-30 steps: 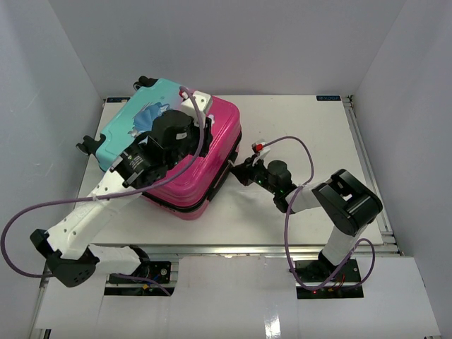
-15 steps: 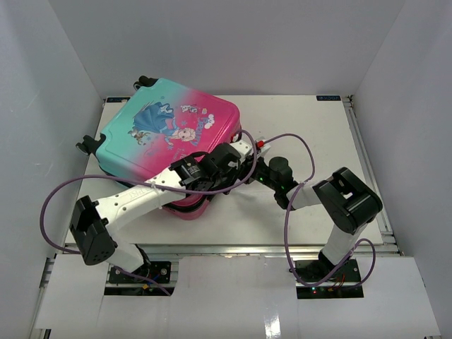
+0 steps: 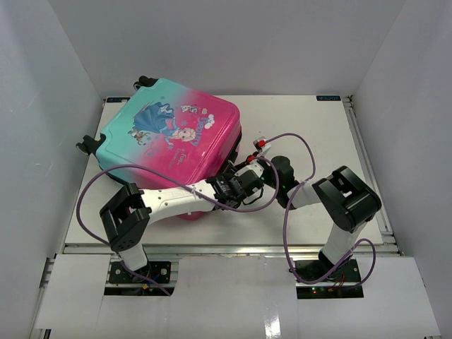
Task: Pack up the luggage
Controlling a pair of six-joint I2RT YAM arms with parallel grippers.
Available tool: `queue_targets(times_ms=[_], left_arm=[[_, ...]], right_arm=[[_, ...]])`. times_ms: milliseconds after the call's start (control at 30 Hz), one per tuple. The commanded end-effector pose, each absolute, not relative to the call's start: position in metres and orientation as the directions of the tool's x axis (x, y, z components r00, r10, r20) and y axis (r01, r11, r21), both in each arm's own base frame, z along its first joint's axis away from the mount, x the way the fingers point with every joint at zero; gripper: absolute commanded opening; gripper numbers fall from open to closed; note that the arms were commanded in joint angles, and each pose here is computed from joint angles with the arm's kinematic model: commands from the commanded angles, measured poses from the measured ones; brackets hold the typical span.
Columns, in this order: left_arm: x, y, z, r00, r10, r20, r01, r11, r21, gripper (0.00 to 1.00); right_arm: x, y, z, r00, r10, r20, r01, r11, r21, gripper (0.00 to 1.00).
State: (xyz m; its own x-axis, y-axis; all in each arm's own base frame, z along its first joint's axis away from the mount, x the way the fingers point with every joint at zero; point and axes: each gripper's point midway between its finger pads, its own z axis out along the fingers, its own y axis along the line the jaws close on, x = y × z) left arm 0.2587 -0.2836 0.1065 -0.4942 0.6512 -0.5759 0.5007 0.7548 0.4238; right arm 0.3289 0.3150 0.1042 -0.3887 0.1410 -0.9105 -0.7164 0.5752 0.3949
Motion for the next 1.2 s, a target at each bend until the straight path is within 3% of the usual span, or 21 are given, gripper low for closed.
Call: queue_targets(times_ms=[0,367,567,800,1100,1167], left_arm=[[0.278,-0.285,0.118,-0.43,0.632,-0.644,0.4,0.773,0.492,0.58],[0.297,-0.269,0.1,-0.382,0.677,-0.629,0.282,0.733,0.619,0.61],[0.294,-0.273,0.075,-0.411,0.656,-0.634,0.352,0.755,0.553,0.61],[0.28,-0.262,0.033,-0.509,0.67,-0.54,0.391,0.739,0.548,0.55],[0.273,-0.235,-0.001,-0.617,0.656,-0.434,0.324,0.715,0.619,0.53],[0.277,-0.227,0.001,-0.635,0.63,-0.447,0.267,0.722,0.639,0.39]], right_arm=[[0.351,0.295,0.093,-0.396,0.161,-0.904,-0.646,0.65,0.399,0.08],[0.347,0.294,0.091,-0.389,0.158,-0.908,-0.658,0.642,0.394,0.08],[0.346,0.295,0.088,-0.394,0.159,-0.905,-0.657,0.64,0.399,0.08],[0.347,0.295,0.089,-0.394,0.162,-0.905,-0.657,0.639,0.4,0.08],[0.345,0.293,0.093,-0.387,0.166,-0.907,-0.66,0.638,0.398,0.08],[0.344,0.293,0.096,-0.381,0.168,-0.909,-0.663,0.636,0.395,0.08]])
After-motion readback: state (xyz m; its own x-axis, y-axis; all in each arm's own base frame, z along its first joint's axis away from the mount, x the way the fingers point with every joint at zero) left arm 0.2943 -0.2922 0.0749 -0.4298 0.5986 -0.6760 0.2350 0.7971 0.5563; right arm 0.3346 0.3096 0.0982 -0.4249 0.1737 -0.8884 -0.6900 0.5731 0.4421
